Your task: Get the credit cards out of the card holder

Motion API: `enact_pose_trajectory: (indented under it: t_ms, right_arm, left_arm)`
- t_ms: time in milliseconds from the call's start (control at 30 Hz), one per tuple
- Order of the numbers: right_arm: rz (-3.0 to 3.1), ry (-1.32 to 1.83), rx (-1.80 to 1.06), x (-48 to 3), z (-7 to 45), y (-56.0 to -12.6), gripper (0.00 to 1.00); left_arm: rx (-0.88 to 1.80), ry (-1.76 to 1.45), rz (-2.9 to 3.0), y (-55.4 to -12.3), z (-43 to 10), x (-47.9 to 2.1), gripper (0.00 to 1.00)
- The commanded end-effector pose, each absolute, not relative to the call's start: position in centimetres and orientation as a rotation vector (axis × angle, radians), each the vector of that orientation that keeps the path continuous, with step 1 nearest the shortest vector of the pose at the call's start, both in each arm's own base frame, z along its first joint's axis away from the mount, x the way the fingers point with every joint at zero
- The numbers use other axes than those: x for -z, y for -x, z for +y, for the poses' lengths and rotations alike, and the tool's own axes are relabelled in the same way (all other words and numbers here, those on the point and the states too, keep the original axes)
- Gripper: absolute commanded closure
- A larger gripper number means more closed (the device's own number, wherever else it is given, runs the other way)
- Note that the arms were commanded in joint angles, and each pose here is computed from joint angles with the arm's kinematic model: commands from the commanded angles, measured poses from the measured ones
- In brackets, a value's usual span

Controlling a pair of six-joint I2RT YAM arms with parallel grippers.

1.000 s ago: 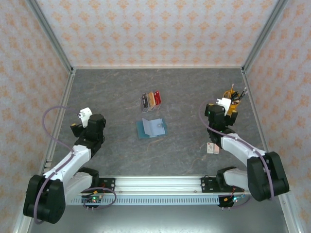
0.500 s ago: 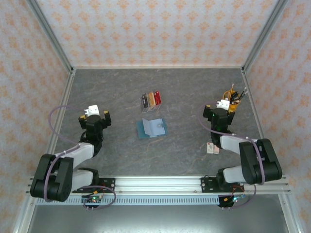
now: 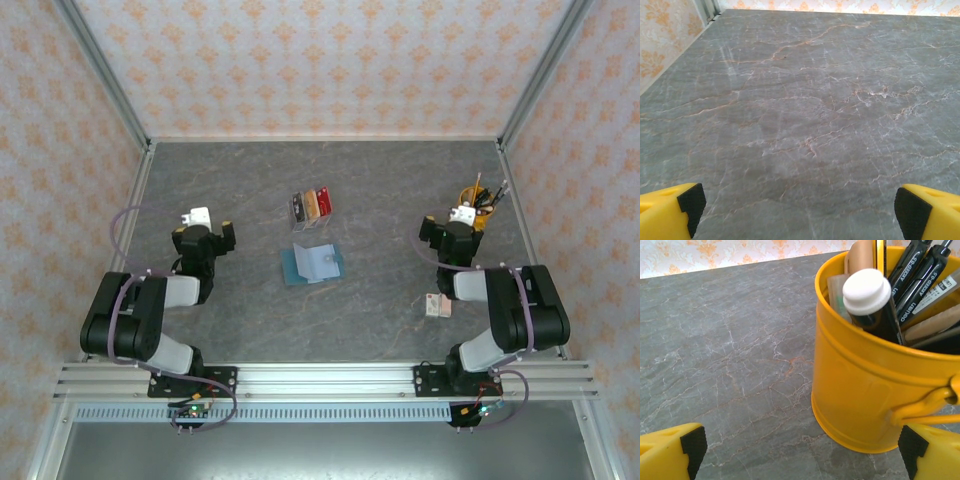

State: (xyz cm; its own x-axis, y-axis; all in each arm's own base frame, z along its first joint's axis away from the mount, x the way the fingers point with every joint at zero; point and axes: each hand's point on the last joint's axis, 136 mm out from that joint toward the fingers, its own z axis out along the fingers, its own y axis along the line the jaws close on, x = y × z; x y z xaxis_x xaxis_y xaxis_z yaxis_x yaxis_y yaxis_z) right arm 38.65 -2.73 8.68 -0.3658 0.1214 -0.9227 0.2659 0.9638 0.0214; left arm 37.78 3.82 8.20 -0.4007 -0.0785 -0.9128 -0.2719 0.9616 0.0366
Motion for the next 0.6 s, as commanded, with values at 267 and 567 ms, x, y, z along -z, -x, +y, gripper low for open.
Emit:
enact_pose_trajectory:
  t_ms: [267,567]
  right_arm:
    - [1.942,-0.317,0.149,-8.97,-3.14,-39.13,0.00]
    - [1.942,-0.316,0.148,-9.01,-3.11,-39.17,0.00]
  left_arm:
    - [-0.246,0.234,1.946,-38.88,3.46,-9.63,0.00]
    - [-0.235,0.219,1.953,-39.05,3.22,-9.61,0.00]
